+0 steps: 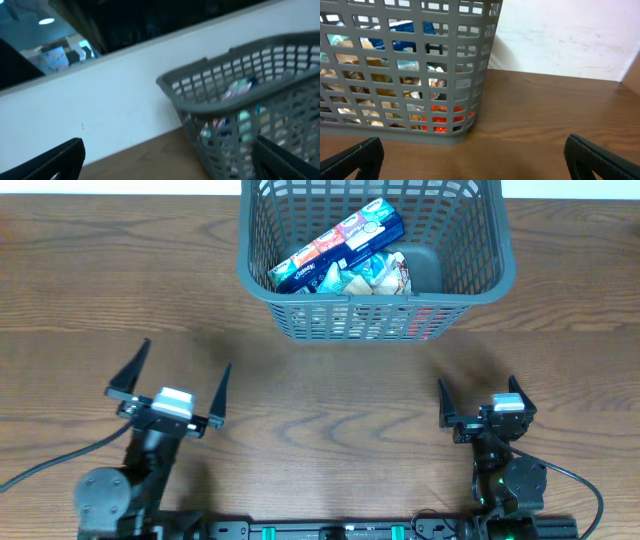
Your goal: Pack container
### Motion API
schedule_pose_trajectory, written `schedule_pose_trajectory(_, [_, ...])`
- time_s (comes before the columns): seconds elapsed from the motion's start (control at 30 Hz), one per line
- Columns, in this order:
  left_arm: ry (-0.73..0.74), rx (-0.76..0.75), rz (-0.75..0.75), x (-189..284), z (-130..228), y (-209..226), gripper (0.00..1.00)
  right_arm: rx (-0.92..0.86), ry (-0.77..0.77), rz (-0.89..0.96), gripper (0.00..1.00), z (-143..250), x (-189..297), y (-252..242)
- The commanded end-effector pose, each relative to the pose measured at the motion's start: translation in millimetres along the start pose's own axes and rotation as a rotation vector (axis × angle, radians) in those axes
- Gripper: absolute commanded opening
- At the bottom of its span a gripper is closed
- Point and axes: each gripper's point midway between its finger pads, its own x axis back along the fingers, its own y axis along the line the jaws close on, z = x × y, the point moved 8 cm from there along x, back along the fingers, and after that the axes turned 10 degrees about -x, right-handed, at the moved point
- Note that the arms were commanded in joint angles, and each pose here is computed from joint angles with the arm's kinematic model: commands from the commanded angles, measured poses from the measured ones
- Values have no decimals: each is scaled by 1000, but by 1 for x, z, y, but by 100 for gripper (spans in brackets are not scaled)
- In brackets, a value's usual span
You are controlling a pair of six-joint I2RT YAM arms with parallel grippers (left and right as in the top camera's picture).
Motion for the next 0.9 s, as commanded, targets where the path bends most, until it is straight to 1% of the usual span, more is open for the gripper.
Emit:
schedule_pose_trajectory(0.0, [15, -3, -42, 1, 26, -9, 99, -14, 1, -4, 99, 1, 0, 1])
schedule_pose_trajectory(0.13, [46, 1, -59, 2, 54, -19, 99, -14, 1, -4, 99, 1, 0, 1])
schedule_pose_trajectory(0.37, [93, 6, -63, 6, 88, -33, 99, -14, 1, -4, 99, 1, 0, 1])
schedule_pose_trajectory(0.63, [120, 7, -83, 9, 112, -40, 99, -14, 1, -4, 99, 1, 0, 1])
schedule_pose_trajectory(0.87, [245, 42, -45, 13, 132, -48, 99, -14, 1, -4, 99, 1, 0, 1])
